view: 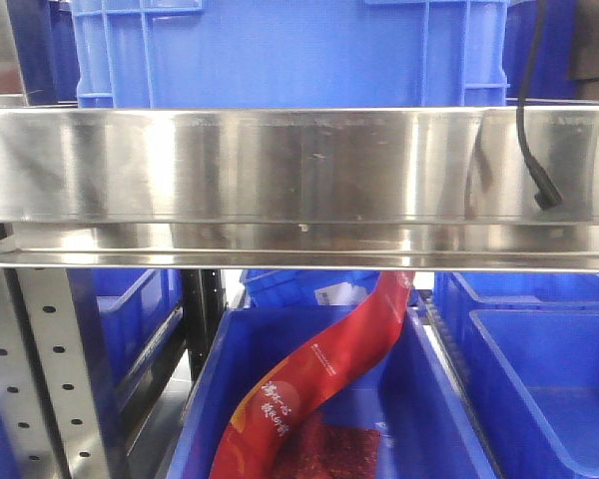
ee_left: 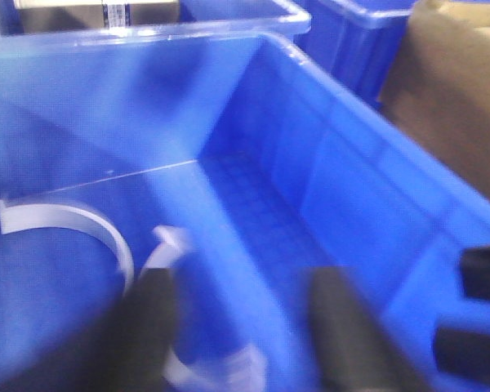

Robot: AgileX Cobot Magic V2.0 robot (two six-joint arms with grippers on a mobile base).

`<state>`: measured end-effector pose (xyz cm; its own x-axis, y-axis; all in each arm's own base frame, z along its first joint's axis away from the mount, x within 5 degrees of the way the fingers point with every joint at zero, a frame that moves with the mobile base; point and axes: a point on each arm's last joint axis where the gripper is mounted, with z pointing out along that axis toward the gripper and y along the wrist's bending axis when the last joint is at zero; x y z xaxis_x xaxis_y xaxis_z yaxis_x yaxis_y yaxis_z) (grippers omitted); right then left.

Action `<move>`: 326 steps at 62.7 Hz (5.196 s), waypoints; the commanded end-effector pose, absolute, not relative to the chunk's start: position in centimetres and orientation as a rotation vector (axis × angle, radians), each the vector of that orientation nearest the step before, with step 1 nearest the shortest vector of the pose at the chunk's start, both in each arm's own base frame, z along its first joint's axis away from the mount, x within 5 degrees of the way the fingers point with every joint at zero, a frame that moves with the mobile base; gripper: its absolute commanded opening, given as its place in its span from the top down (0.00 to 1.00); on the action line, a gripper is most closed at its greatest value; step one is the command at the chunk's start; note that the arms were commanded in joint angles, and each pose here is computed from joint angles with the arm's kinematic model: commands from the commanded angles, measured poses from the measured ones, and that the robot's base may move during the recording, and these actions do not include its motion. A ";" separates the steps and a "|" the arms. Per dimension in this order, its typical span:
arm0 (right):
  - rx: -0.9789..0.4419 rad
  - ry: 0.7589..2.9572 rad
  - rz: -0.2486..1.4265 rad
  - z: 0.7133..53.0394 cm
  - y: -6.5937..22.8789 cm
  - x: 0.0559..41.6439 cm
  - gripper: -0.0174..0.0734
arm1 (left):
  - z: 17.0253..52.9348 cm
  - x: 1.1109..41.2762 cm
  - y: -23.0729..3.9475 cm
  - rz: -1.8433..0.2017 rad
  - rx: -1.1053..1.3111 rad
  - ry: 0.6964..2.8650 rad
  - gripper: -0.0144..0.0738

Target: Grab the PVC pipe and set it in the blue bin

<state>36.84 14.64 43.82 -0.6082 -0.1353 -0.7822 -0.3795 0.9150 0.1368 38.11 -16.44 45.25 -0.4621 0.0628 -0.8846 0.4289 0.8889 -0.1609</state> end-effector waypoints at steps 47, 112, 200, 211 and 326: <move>-0.346 1.869 0.419 53.9 11.5 28.0 0.99 | 52.8 29.7 -16.4 -0.531 0.429 1.819 0.96; -0.273 1.756 0.367 43.3 9.9 25.6 0.99 | 43.6 25.1 -12.6 -0.454 0.332 1.789 0.96; -0.041 1.545 0.341 36.9 2.4 10.1 0.99 | 37.8 7.9 -1.8 -0.340 0.010 1.468 0.96; -0.040 1.548 0.343 36.7 2.4 9.9 0.99 | 37.8 7.9 -1.8 -0.340 0.010 1.468 0.96; 0.113 1.498 -0.084 21.2 -0.7 5.6 0.99 | 37.8 7.9 -1.8 -0.340 0.010 1.466 0.96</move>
<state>5.61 -0.66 21.03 0.0478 0.0179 -0.9987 0.1187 0.9927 0.0234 8.02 -1.84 37.57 0.0429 -0.2085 -0.9771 0.2321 0.9533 -0.1932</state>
